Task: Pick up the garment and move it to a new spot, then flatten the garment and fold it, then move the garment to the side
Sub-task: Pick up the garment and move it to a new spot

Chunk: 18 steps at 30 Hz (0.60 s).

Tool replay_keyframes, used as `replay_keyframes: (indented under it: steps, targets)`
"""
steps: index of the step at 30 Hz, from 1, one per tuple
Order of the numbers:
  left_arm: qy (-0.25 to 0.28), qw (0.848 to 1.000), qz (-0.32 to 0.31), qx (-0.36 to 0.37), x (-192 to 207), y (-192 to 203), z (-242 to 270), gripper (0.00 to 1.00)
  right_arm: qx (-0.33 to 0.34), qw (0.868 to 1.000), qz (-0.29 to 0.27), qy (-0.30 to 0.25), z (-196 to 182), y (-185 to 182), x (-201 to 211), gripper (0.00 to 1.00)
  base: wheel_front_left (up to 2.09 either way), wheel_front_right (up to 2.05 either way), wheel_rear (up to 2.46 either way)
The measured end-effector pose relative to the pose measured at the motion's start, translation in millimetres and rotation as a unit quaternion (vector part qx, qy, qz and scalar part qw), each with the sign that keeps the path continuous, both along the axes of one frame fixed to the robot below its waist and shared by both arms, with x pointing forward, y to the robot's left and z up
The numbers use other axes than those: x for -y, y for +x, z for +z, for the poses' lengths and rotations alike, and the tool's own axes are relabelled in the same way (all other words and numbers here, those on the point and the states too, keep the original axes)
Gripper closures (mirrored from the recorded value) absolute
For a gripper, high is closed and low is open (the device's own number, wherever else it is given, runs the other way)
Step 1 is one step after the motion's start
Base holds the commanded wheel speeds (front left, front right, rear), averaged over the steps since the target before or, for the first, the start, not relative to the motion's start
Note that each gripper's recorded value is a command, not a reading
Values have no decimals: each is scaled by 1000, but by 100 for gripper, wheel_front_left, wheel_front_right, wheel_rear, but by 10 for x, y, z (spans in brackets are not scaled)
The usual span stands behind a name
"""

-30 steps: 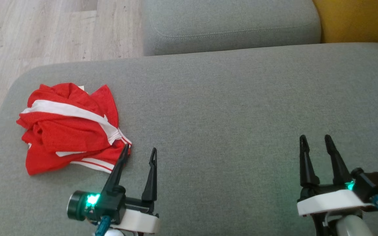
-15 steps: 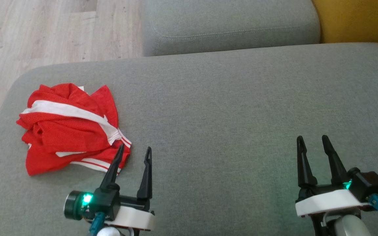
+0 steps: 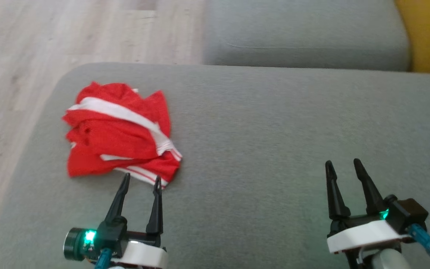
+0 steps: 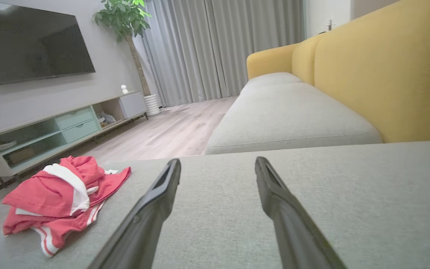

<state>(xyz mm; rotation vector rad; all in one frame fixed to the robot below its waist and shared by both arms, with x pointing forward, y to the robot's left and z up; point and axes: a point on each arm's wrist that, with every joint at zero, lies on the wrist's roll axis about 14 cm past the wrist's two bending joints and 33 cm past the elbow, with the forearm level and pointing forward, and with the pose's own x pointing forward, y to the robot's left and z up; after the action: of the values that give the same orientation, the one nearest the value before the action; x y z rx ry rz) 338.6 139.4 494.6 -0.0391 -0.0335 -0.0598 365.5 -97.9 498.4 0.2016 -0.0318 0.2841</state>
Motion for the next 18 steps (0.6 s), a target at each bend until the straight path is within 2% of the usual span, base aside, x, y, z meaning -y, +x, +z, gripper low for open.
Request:
replay_keyframes:
  steps: [8,18]
  targets:
    - [3,997,74,4,-458,-257,4,0,4,996,84,2,40,6,-552,0,0,0,0]
    - [1,991,137,-5,-776,-632,-86,0,0,987,161,0,30,-112,-1038,0,0,0,0]
